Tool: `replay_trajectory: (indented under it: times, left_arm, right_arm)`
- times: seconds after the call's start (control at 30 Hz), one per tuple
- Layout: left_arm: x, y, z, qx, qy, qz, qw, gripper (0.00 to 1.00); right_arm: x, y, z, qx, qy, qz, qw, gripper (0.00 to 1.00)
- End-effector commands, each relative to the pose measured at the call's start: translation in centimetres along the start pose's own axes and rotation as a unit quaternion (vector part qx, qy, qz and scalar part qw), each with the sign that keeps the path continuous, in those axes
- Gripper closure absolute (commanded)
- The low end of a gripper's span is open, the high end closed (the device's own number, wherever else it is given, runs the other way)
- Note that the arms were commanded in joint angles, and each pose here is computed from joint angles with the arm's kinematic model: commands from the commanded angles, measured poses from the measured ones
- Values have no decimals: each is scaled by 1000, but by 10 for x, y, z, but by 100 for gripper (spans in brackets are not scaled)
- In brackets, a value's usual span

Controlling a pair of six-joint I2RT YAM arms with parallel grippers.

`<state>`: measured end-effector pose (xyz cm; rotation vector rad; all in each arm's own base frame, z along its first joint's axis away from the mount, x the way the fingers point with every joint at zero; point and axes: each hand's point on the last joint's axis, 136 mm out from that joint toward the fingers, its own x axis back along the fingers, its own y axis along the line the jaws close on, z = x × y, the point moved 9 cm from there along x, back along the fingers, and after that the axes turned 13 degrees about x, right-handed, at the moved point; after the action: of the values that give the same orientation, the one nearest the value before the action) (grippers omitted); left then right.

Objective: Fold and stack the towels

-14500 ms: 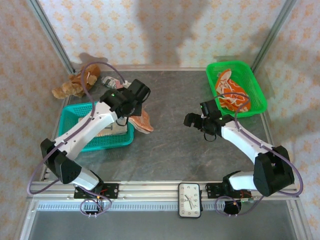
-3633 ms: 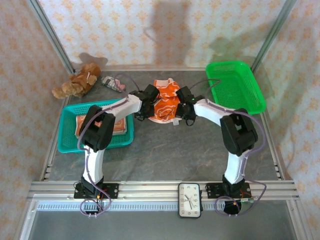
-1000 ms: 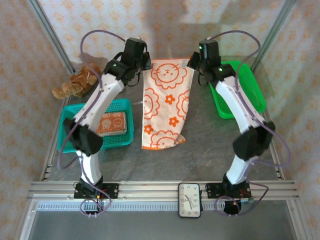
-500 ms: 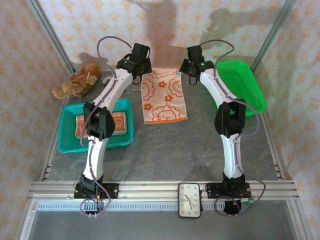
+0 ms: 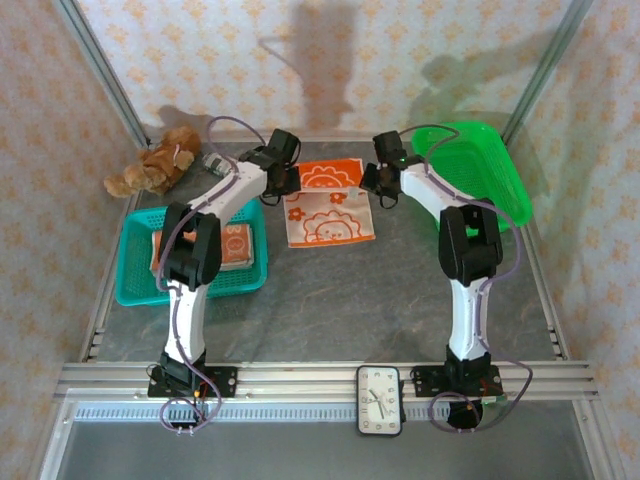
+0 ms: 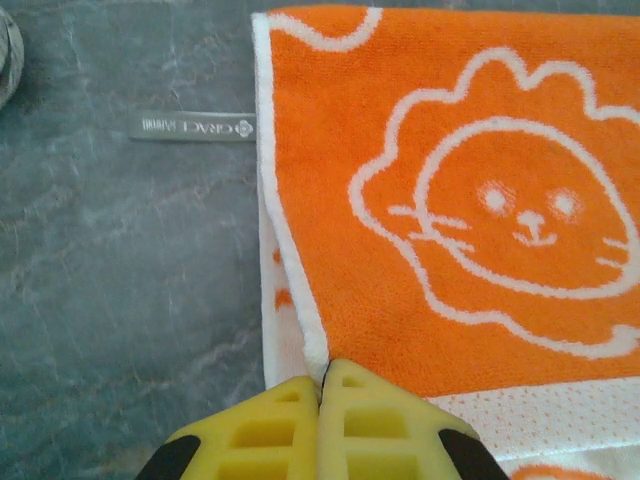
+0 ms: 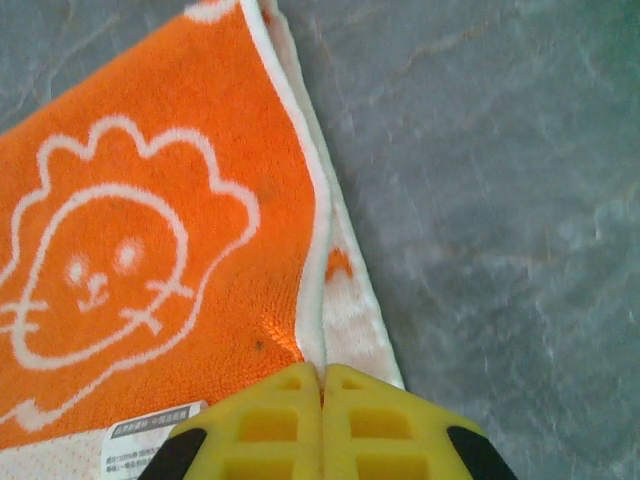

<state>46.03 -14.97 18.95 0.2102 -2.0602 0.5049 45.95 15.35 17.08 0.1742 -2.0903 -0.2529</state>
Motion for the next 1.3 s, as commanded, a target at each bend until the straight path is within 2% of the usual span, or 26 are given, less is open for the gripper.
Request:
replay_trajectory:
  times: [0.0, 0.43, 0.97, 1.27]
  left_arm:
    - [40, -1, -8, 29, -40, 31, 998, 100]
    - [71, 11, 25, 31, -29, 41, 998, 100]
    - [37, 25, 80, 23, 34, 12, 999, 100]
    - [26, 27, 97, 9, 54, -1, 999, 100]
  right_arm:
    - [38, 5, -9, -4, -55, -8, 998, 100]
    - [64, 14, 25, 6, -52, -7, 999, 100]
    - [38, 3, 80, 4, -4, 17, 1000, 100]
    - [28, -11, 101, 5, 15, 43, 999, 100]
